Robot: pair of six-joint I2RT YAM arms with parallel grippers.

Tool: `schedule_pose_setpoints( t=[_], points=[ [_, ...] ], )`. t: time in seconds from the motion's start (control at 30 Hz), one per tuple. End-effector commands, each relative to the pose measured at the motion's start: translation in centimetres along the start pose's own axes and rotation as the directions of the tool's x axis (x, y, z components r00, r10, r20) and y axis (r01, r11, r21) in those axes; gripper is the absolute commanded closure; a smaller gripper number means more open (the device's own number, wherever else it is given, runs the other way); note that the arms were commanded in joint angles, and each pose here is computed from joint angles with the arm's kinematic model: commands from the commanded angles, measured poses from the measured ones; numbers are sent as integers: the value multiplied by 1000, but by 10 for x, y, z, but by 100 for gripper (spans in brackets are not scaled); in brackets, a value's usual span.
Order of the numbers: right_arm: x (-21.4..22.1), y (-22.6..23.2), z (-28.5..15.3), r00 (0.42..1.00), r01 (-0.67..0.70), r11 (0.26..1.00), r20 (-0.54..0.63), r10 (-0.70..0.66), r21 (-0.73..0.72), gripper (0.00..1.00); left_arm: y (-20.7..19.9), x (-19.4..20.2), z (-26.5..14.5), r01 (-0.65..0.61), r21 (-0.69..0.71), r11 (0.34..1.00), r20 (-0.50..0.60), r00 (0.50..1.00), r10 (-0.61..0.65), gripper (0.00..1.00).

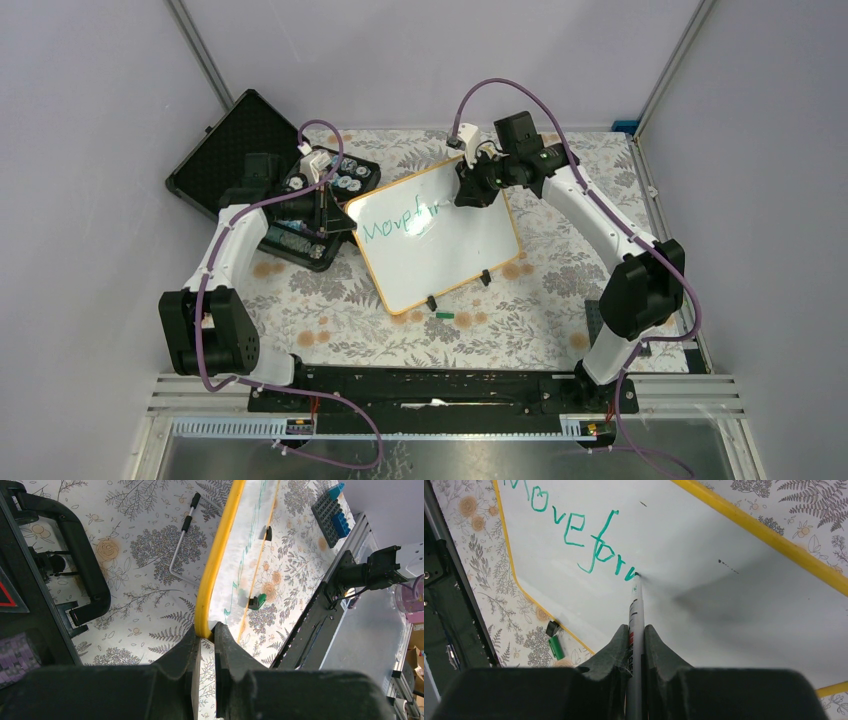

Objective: Write a sentence on the whiteboard

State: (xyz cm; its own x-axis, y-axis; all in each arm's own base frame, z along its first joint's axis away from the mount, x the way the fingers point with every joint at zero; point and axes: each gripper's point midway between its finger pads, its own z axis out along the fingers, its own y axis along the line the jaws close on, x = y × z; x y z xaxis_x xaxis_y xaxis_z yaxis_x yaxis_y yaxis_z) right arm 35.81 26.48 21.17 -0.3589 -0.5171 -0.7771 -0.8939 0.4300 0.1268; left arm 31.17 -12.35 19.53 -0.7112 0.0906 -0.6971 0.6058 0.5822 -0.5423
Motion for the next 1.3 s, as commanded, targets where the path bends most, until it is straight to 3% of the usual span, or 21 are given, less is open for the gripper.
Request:
schedule_pose_setpoints(
  t=[0.0,0.73,1.27],
  points=[
    [-16,-14,-8,998,39,997,37,-42,63,100,14,-1,5,-122,-69,990,-25,992,120,100],
    [5,-8,-8,1000,25,998,2,-25,51,100,15,0,5,-125,-70,990,-26,992,123,100],
    [-17,-22,-13,998,41,995,34,-45,93,100,15,-1,5,-124,-71,990,-25,992,123,100]
  ],
)
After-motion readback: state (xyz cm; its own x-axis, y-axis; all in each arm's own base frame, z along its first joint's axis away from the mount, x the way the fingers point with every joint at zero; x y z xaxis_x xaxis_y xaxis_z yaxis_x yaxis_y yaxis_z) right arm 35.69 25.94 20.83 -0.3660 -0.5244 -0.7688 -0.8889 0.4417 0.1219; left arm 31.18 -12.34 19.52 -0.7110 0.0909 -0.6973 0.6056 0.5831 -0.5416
